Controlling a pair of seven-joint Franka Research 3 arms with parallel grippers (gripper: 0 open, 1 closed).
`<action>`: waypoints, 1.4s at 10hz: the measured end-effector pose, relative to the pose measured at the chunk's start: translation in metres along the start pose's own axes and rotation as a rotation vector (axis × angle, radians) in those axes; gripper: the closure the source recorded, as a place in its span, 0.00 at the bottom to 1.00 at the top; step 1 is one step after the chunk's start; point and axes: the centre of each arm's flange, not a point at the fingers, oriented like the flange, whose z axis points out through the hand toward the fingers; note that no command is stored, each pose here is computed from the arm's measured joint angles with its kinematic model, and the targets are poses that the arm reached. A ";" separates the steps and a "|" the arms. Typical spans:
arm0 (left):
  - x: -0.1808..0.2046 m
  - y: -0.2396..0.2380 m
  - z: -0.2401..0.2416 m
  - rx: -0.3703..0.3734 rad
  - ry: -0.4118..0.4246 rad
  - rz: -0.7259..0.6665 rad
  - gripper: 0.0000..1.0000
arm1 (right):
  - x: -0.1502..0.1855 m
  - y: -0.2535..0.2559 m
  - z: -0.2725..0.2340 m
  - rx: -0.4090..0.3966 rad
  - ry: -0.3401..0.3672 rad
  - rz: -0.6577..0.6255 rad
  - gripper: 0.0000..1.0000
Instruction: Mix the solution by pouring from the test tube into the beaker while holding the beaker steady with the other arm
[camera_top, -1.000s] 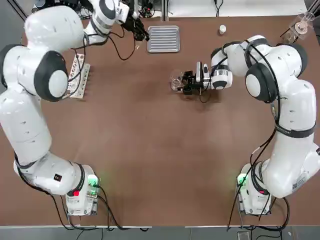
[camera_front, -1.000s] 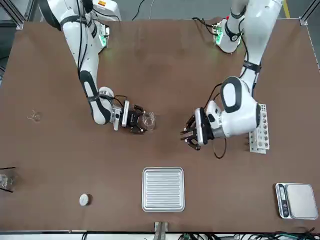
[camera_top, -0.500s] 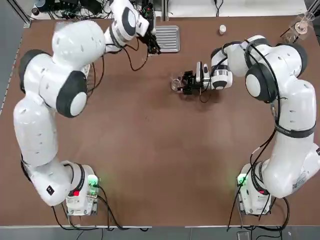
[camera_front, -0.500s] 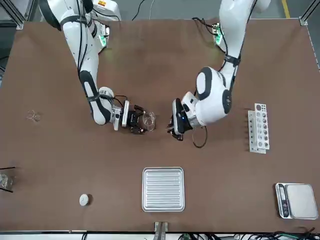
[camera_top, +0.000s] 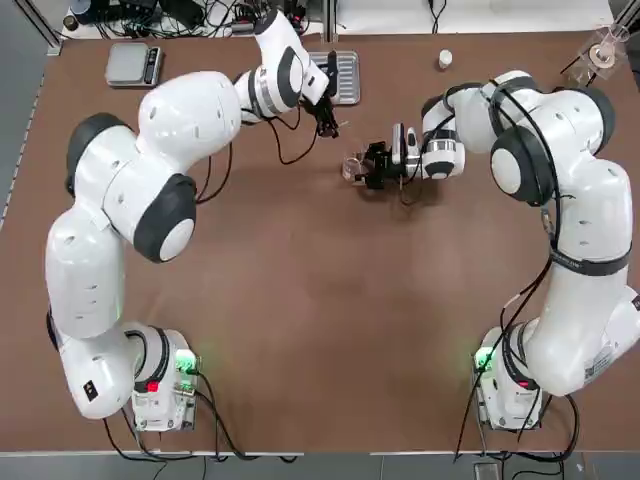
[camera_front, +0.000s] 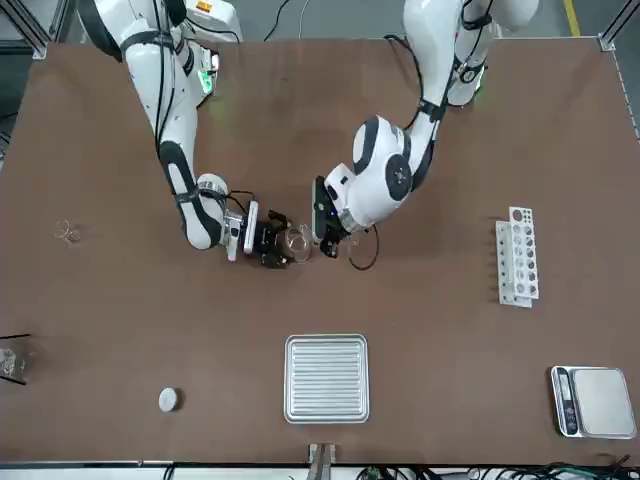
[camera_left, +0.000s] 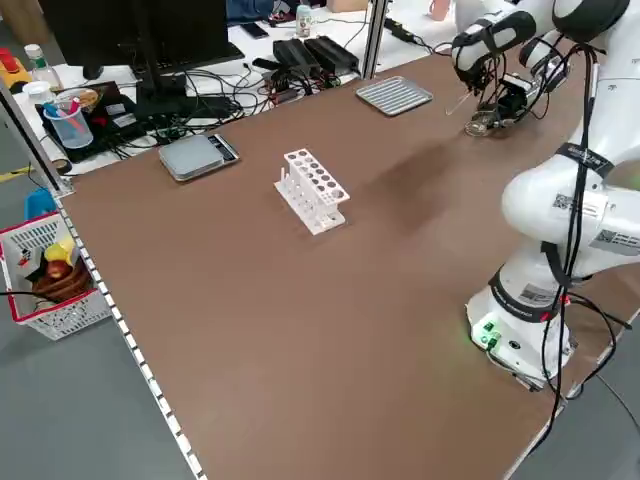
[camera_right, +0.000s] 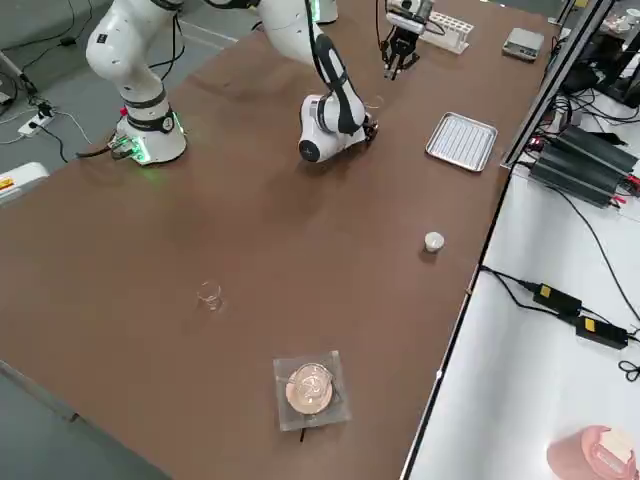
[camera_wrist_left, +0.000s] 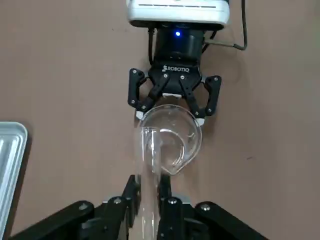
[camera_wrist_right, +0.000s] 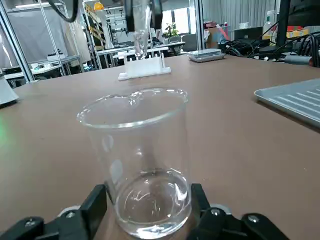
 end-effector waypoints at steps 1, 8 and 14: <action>0.006 0.003 0.006 0.006 -0.025 0.008 0.78 | 0.000 0.000 0.000 0.000 0.000 0.000 0.26; 0.040 0.009 0.015 0.094 -0.226 0.028 0.78 | 0.000 0.000 0.000 0.000 0.000 0.000 0.26; 0.047 0.022 0.031 0.146 -0.341 -0.016 0.78 | 0.000 0.000 0.000 0.000 0.000 0.000 0.26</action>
